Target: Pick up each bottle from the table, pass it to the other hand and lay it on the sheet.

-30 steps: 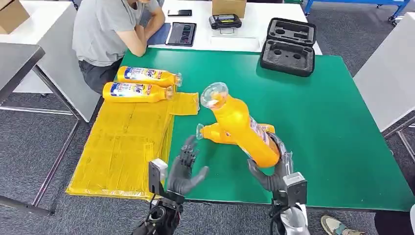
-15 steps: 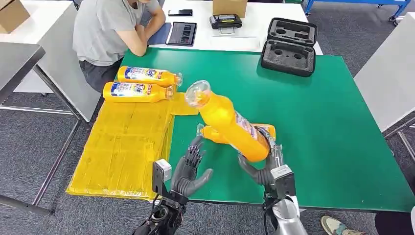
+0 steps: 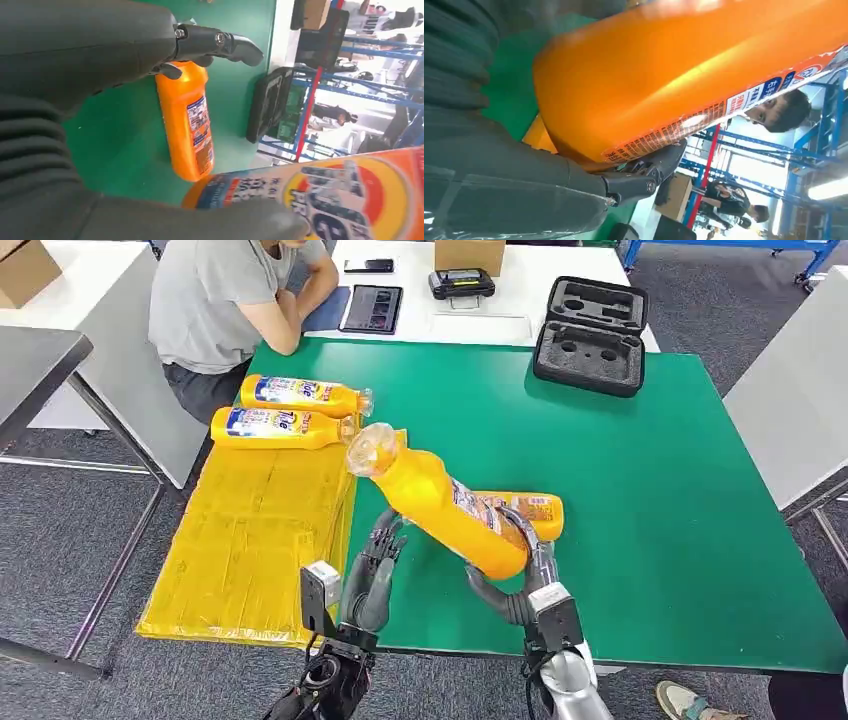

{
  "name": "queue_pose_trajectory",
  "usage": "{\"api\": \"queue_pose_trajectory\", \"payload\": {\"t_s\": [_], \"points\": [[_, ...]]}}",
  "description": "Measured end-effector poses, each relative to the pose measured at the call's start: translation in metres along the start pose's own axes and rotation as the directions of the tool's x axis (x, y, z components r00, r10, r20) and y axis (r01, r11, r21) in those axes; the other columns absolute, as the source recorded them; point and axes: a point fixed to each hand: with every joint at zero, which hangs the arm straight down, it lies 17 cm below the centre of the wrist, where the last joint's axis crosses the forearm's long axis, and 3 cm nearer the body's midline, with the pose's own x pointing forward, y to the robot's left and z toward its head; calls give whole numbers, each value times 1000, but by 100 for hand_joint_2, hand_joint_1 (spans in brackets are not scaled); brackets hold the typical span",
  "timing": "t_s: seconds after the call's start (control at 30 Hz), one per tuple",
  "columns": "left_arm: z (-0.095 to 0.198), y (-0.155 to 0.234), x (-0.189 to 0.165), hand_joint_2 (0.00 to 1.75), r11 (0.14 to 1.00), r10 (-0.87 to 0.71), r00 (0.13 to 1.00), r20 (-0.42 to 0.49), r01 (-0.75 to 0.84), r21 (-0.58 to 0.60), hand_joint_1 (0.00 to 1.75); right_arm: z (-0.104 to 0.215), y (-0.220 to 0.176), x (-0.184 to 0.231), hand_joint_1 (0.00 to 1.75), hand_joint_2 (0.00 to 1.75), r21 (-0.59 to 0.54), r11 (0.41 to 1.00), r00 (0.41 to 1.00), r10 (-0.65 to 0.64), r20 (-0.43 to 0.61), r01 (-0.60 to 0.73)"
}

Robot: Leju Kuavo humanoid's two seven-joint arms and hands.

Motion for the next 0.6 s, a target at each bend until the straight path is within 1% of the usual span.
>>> {"api": "queue_pose_trajectory", "payload": {"t_s": [0.23,0.47,0.5,0.6], "points": [[0,1,6,0,1000,-17,1000,19,16,9,0,2,13,-5,175,175,30,1000,1000,-5,-15,5],[-2,-3,17,0,1000,-17,999,51,17,4,0,3,18,-12,175,175,45,999,999,-5,-32,7],[-2,-3,18,175,1000,-17,998,54,17,3,0,4,19,-12,175,175,46,999,999,-5,-34,7],[-1,-4,18,175,1000,-17,998,55,17,3,0,4,19,-15,175,175,49,999,999,-4,-40,6]]}}
